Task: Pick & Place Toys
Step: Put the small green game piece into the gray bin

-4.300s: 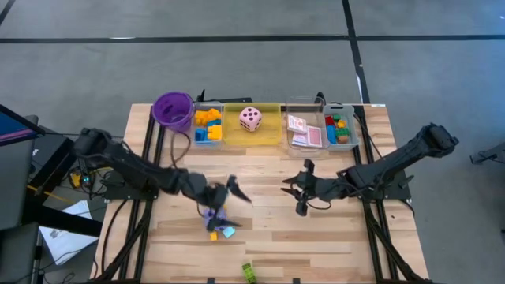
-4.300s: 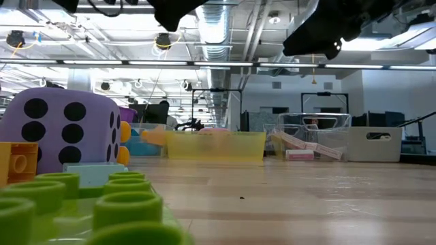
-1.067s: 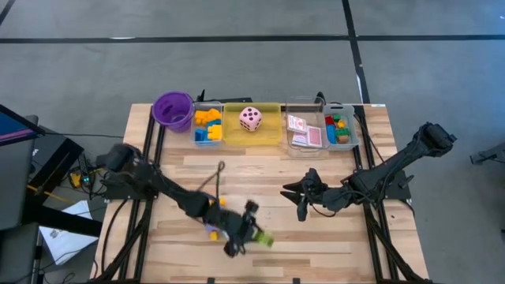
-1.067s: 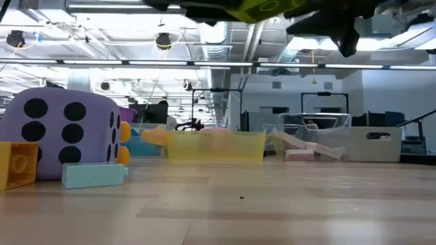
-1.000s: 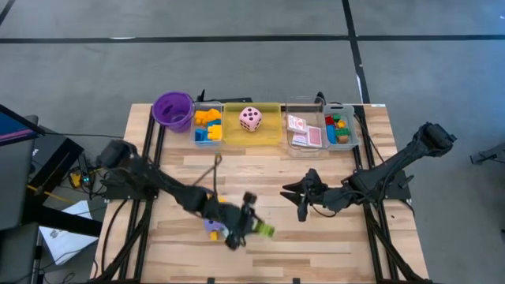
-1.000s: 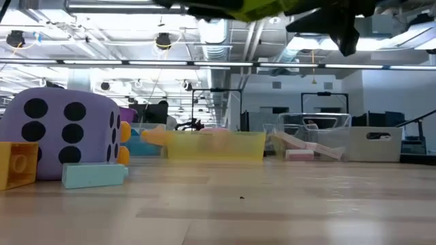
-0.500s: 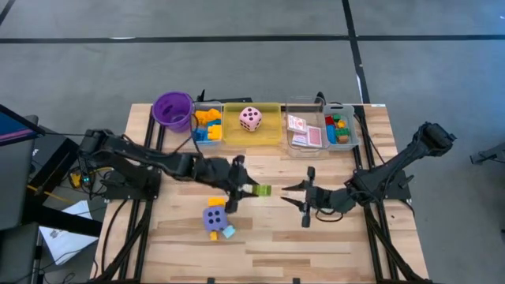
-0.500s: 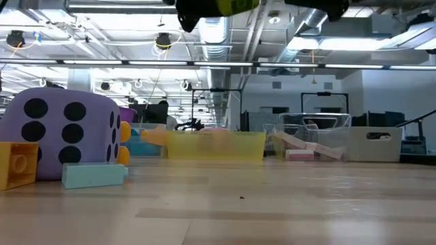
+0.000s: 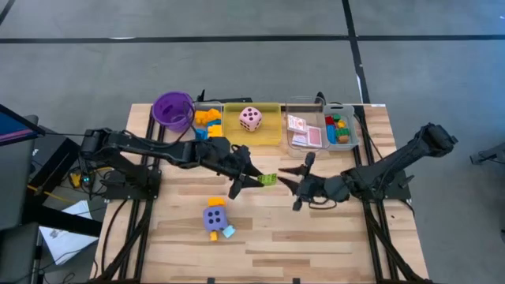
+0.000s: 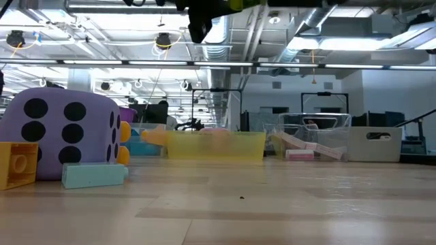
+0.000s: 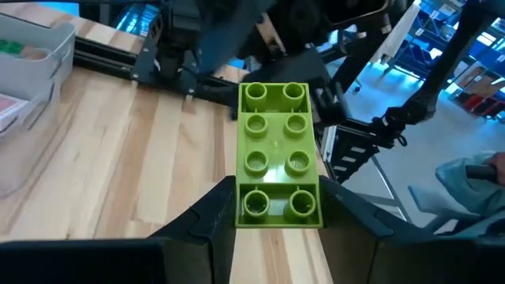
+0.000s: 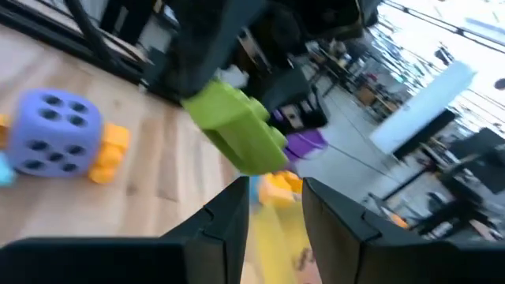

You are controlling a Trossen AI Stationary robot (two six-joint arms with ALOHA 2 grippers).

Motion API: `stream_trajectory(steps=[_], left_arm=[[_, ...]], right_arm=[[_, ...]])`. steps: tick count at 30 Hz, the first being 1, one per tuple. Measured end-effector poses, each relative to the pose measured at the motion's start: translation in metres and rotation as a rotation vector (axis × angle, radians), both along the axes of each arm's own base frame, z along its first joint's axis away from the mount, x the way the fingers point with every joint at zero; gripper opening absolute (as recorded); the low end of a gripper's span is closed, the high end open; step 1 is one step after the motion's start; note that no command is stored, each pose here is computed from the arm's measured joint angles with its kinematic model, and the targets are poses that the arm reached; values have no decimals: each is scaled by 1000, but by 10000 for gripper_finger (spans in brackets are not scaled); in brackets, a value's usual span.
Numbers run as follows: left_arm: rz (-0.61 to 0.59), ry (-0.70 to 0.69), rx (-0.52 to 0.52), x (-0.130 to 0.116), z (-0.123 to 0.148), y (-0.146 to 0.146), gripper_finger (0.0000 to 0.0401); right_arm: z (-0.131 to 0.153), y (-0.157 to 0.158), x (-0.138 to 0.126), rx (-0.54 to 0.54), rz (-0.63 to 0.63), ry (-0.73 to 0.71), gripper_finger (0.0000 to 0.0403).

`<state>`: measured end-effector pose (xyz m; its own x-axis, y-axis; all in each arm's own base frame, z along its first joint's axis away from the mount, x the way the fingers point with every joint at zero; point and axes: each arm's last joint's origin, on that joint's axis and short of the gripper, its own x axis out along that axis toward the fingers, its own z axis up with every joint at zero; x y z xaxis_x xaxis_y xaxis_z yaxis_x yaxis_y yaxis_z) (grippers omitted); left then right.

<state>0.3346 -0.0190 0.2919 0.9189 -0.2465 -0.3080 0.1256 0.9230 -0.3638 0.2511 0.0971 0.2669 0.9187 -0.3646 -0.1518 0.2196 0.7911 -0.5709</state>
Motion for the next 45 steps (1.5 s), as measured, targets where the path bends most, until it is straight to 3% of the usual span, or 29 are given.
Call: stream_trajectory(steps=[7, 15, 30, 45], left_arm=[[29, 7, -2, 0, -1, 11, 134], [77, 58, 1, -1, -5, 27, 134], [78, 41, 1, 4, -9, 28, 134], [47, -2, -11, 15, -16, 28, 134]], right_arm=[[-1, -18, 6, -84, -54, 48, 113], [-3, -19, 7, -113, 18, 81, 119], [-3, -18, 8, -106, 55, 79, 223], [-3, -17, 8, -89, 96, 75, 196]])
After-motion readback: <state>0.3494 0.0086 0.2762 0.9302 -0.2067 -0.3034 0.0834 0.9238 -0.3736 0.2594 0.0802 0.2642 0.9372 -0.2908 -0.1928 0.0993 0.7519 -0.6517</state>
